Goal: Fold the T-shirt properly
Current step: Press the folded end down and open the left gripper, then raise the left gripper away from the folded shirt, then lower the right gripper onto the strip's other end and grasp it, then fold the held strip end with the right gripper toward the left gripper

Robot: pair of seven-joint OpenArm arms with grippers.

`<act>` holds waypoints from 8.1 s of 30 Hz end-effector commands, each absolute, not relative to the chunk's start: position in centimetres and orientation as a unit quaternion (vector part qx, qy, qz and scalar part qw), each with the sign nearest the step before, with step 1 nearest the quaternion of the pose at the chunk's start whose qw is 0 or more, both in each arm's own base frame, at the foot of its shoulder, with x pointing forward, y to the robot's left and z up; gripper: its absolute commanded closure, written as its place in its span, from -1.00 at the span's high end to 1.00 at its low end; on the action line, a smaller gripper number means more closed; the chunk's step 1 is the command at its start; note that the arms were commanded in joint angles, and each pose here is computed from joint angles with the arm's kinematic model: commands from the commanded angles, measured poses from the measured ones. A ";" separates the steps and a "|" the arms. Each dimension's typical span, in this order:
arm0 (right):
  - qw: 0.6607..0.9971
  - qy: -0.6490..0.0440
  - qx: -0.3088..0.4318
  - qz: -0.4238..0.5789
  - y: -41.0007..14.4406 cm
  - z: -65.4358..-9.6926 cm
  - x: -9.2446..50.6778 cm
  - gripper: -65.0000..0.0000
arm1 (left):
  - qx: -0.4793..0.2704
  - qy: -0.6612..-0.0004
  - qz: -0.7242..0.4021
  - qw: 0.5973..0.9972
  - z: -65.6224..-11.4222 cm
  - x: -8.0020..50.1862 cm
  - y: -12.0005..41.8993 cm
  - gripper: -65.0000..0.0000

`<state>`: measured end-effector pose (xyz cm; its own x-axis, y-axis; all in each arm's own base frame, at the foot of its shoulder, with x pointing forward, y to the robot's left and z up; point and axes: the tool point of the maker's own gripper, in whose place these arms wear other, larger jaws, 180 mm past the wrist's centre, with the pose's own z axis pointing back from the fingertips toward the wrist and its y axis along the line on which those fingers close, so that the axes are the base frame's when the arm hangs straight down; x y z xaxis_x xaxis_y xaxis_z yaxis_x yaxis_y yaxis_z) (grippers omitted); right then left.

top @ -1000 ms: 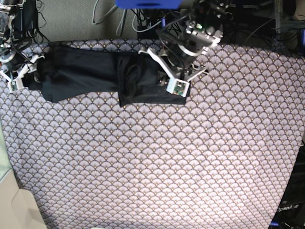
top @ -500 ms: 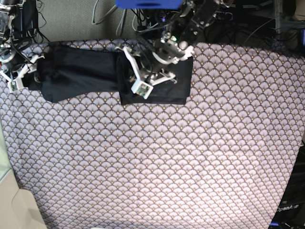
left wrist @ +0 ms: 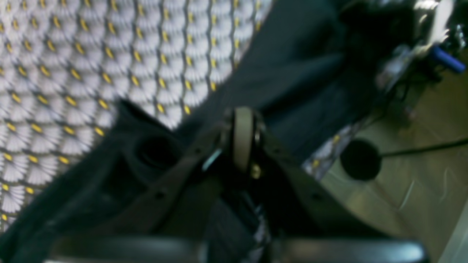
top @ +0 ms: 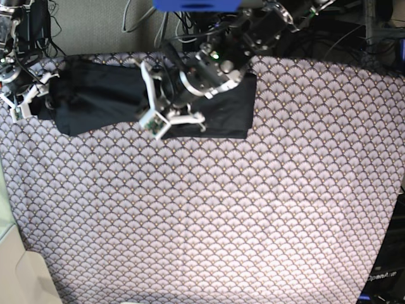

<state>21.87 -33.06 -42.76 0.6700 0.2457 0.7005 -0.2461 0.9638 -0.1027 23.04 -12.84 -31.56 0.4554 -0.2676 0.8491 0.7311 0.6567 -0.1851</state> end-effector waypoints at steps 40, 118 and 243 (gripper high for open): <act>0.915 -0.378 -0.008 0.140 -33.4 -42.6 21.7 0.11 | -0.285 -0.384 -0.250 0.842 -30.0 26.9 -11.2 -1.00; 0.911 -0.409 -0.002 0.040 -36.2 -34.3 23.1 0.12 | -0.099 -0.320 -0.126 0.934 -36.0 24.4 9.8 -1.00; 0.852 -0.369 0.289 0.233 -10.0 -34.4 21.7 -0.92 | -0.101 -0.303 -0.119 0.940 -36.9 23.1 9.8 -1.00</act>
<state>21.23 -10.16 -35.67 0.6546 0.1955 0.7303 -0.5873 0.7397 0.3285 22.58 9.84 -37.63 0.8059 -0.1642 0.5689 0.2803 0.9521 -0.1223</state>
